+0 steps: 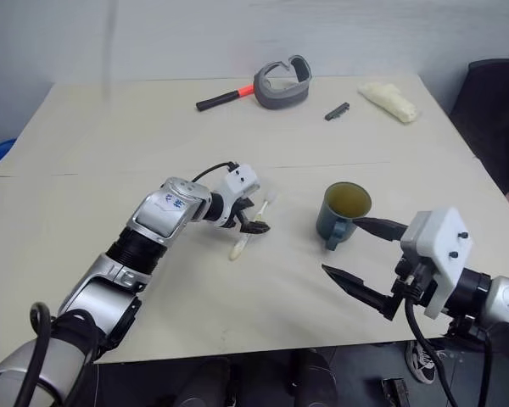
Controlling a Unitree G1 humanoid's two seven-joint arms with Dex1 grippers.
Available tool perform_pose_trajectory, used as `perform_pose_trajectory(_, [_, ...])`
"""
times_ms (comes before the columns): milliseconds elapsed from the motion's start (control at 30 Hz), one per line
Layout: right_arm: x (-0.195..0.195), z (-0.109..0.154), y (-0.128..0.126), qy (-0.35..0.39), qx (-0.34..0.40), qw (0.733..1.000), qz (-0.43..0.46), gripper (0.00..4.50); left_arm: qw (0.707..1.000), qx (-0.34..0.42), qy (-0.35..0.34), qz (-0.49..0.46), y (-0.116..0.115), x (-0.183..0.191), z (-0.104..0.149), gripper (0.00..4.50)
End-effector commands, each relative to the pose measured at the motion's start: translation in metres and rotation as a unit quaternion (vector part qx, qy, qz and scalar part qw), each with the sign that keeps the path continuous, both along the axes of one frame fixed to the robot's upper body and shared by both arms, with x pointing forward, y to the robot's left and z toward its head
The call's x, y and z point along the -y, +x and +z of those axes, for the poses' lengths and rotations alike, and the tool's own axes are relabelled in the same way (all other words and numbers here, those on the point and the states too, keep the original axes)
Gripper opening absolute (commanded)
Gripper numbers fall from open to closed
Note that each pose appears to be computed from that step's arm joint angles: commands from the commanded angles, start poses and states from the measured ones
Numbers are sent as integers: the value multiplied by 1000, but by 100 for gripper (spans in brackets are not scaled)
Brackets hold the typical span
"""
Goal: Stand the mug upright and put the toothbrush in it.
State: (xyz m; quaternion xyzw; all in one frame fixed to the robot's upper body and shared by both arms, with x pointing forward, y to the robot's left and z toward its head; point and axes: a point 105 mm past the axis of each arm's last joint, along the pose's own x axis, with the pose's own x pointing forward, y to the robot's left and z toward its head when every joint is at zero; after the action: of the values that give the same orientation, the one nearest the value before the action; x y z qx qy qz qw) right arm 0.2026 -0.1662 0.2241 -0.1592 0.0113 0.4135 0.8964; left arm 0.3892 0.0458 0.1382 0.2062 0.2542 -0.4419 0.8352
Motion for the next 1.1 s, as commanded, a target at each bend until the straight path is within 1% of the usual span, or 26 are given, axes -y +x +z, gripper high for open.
perform_pose_trajectory(33, [-5, 11, -2, -3, 27, 1000, 10, 450, 1000, 7, 15, 14, 5, -4, 2, 334])
perform_pose_trajectory(267, [-9, 18, -7, 4, 29, 999, 28, 450, 999, 7, 28, 27, 8, -17, -1, 122])
perform_pose_trajectory(333, [-7, 18, -6, 8, 22, 999, 24, 450, 999, 18, 21, 36, 12, -21, 5, 64])
perform_pose_trajectory(367, [-5, 18, -6, 11, 19, 1000, 19, 450, 999, 35, 9, 35, 15, -20, 13, 44])
perform_pose_trajectory(433, [0, 18, -4, 14, 17, 1000, 5, 450, 997, 57, -35, 34, 18, -17, 31, 44])
perform_pose_trajectory(500, [10, 20, -1, 21, 18, 999, -19, 450, 987, 100, -120, 32, 23, -7, 63, 44])
perform_pose_trajectory(567, [21, 23, 1, 32, 21, 998, -47, 450, 967, 136, -216, 10, 20, 5, 98, 44])
perform_pose_trajectory(600, [27, 24, 1, 40, 20, 997, -60, 450, 952, 155, -262, -16, 15, 13, 116, 44])
perform_pose_trajectory(667, [35, 26, 1, 54, 17, 995, -80, 450, 926, 179, -325, -67, 2, 29, 139, 44])
perform_pose_trajectory(733, [41, 26, -1, 64, 12, 993, -94, 450, 899, 169, -386, -117, -14, 51, 156, 44])
perform_pose_trajectory(833, [47, 25, -3, 66, 6, 992, -109, 450, 872, 153, -428, -183, -35, 84, 165, 44])
perform_pose_trajectory(933, [51, 24, -4, 67, 4, 990, -124, 450, 852, 145, -450, -224, -49, 109, 166, 44])
perform_pose_trajectory(1033, [51, 25, -6, 69, 4, 990, -126, 450, 842, 129, -463, -247, -56, 129, 160, 44])
perform_pose_trajectory(1100, [48, 26, -8, 70, 4, 990, -123, 450, 834, 136, -467, -259, -59, 139, 159, 44])
